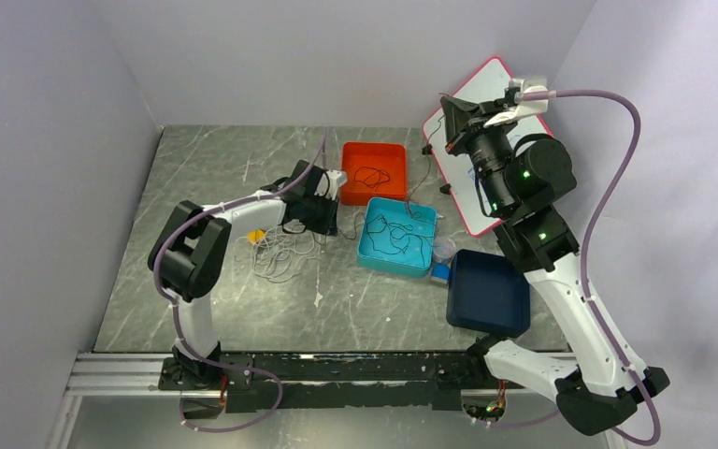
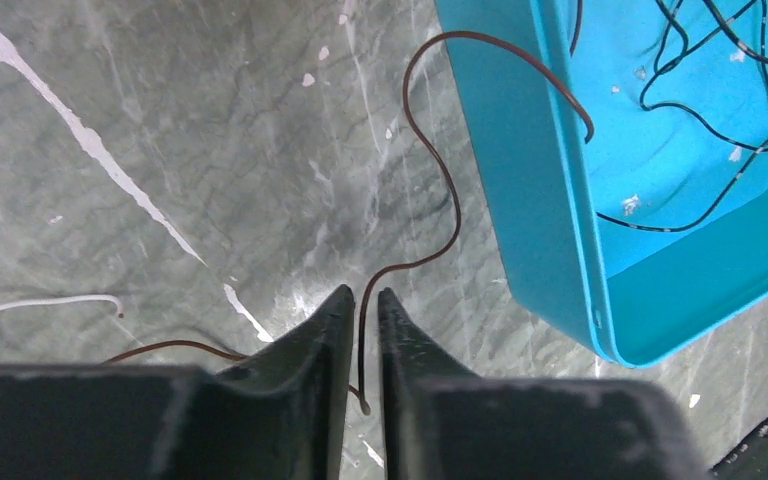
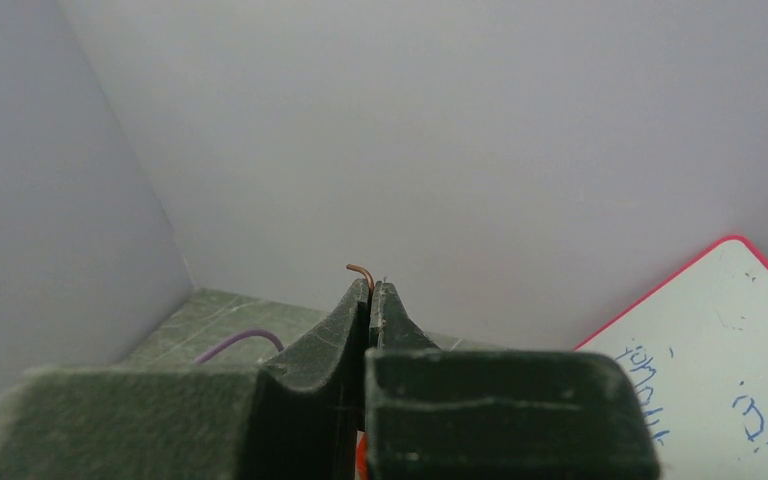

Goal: Untangle the cables

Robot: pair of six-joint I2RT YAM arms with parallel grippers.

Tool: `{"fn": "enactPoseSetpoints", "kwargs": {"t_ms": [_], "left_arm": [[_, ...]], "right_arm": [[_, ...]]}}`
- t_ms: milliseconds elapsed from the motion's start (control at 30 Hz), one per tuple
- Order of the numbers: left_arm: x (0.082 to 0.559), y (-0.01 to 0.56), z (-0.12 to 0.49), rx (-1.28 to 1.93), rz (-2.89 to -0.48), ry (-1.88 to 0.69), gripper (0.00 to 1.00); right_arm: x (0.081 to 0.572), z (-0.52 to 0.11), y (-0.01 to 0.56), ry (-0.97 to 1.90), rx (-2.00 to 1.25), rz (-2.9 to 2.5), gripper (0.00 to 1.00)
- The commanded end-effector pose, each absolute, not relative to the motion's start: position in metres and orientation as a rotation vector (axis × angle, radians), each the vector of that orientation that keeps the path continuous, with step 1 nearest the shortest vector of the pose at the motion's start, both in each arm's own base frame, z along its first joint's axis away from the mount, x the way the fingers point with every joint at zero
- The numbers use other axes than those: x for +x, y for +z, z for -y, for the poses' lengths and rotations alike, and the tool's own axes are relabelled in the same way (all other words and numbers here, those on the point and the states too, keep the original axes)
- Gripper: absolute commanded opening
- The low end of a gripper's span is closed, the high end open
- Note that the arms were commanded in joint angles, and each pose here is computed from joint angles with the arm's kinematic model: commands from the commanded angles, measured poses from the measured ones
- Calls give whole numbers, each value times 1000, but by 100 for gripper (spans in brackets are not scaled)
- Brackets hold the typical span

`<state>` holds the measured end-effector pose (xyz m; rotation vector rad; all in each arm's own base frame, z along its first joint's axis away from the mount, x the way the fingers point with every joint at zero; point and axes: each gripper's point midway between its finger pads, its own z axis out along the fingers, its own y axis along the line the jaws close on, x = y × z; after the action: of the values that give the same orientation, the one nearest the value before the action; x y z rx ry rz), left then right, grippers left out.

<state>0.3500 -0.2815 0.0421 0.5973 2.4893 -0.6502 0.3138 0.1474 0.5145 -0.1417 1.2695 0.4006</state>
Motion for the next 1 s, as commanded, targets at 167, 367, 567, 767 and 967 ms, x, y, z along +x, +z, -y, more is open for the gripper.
{"fn": "enactPoseSetpoints", "kwargs": {"t_ms": [167,367,567,767,967], "left_arm": [[358,121,302,621,-2345,-746,7],[365,202,301,617,-2146,-749,7],[359,251,283,603,-2003,-706,7],[355,278,250,531,-1917,-720,7],[350,280,221,507,-1889,-744,7]], "right_arm": [[307,-136,521,369,-124,-1251,0],[308,-136,518,369,-119,-1252,0],[312,-139,517,376,-124,-1256,0],[317,-143,512,380,-130,-1264,0],[322,-147,504,387,-132,-1281,0]]}}
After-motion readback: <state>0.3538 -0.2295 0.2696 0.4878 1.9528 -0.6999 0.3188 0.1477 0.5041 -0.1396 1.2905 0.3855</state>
